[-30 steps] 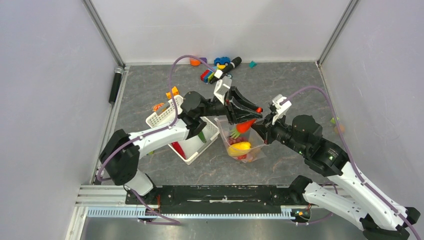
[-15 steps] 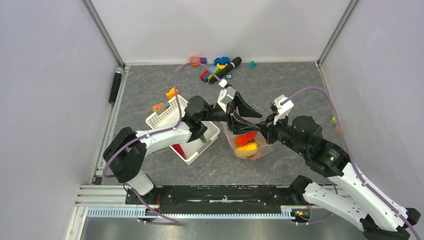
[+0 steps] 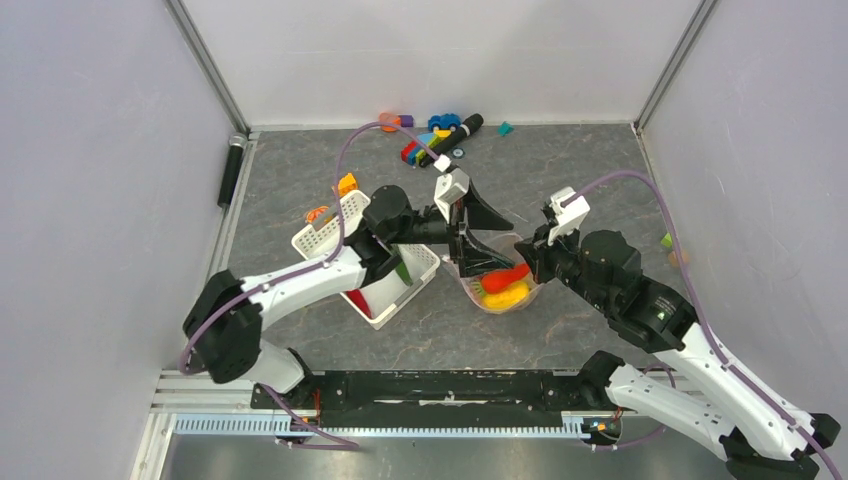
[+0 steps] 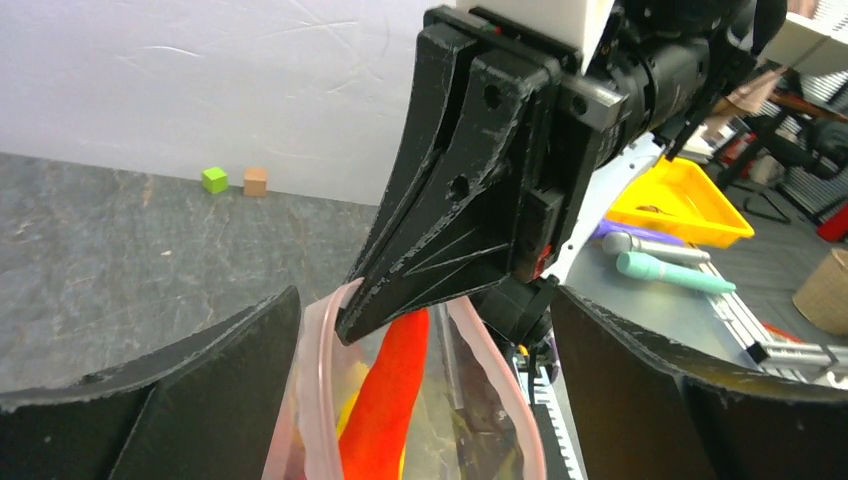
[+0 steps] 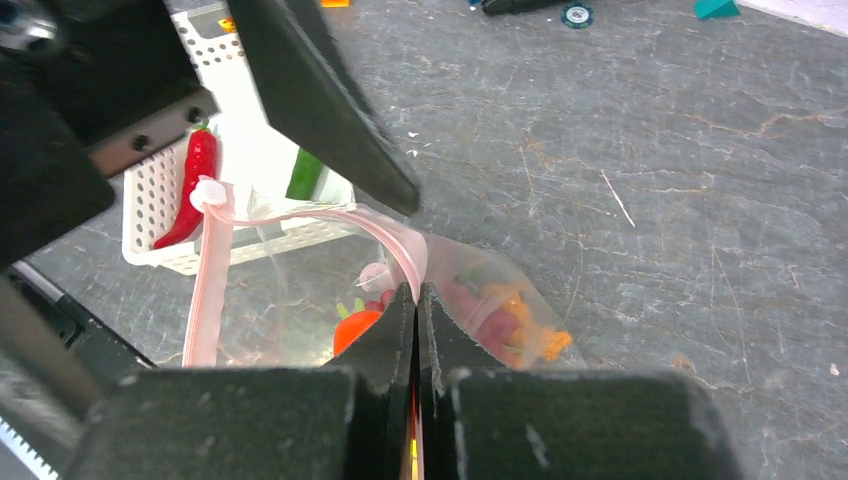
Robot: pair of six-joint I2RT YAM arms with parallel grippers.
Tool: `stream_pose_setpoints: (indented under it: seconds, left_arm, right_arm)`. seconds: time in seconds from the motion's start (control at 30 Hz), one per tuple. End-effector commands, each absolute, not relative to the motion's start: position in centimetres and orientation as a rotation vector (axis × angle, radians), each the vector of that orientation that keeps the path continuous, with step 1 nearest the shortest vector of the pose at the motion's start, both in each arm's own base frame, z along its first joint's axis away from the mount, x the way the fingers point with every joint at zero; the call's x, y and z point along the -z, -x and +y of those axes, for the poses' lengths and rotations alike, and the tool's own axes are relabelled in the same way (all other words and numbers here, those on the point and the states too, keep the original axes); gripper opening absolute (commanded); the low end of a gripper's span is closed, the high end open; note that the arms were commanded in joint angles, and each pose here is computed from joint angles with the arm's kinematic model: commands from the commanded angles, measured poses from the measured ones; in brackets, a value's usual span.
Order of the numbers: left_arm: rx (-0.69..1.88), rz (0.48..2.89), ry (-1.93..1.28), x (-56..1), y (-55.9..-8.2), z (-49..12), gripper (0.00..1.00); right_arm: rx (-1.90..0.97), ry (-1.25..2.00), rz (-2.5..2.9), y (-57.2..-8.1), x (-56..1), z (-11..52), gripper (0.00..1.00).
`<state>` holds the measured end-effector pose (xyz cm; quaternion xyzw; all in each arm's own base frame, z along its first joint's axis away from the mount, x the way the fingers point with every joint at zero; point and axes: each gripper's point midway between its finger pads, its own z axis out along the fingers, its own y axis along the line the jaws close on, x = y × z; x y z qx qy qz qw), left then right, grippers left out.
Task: Place the food in the zip-top bag and seal the zipper
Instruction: Place the fake vegetable in the zipper food storage bag, then pick up the fake vegetable from the bin.
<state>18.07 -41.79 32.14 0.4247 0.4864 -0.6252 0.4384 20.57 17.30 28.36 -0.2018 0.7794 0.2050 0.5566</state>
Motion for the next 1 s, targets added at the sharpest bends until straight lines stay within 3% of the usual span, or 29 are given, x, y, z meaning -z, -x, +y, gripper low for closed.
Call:
stream_pose_setpoints:
  seconds: [0.0,0.27,0.47,0.67,0.97]
  left_arm:
    - [1.399,1.317,-1.005,-33.1,-18.9,-40.0,1.00]
    - [1.019,1.652,-0.767,-27.9,-22.7,-34.7,1.00]
    - [0.547,1.879,-0.289,-23.9,-27.8,-26.2,1.00]
    - [0.393,2.048,-0.128,-19.3,-29.4,-23.7,1.00]
    - [0.429,2.232,0.046,-14.3,-31.5,-21.7,1.00]
  right_arm:
    - [-0.433,0.391,1.805,-21.7,-29.6,16.5,0.01]
    - [-0.323,0.303,1.828,-22.7,-29.1,14.7,0.01]
    - [-0.027,0.188,1.928,-24.2,-27.8,10.9,0.00]
    - [0.246,-0.053,1.914,-24.3,-29.4,5.9,0.00]
    - [0.296,-0.148,1.893,-24.8,-30.8,5.2,0.03]
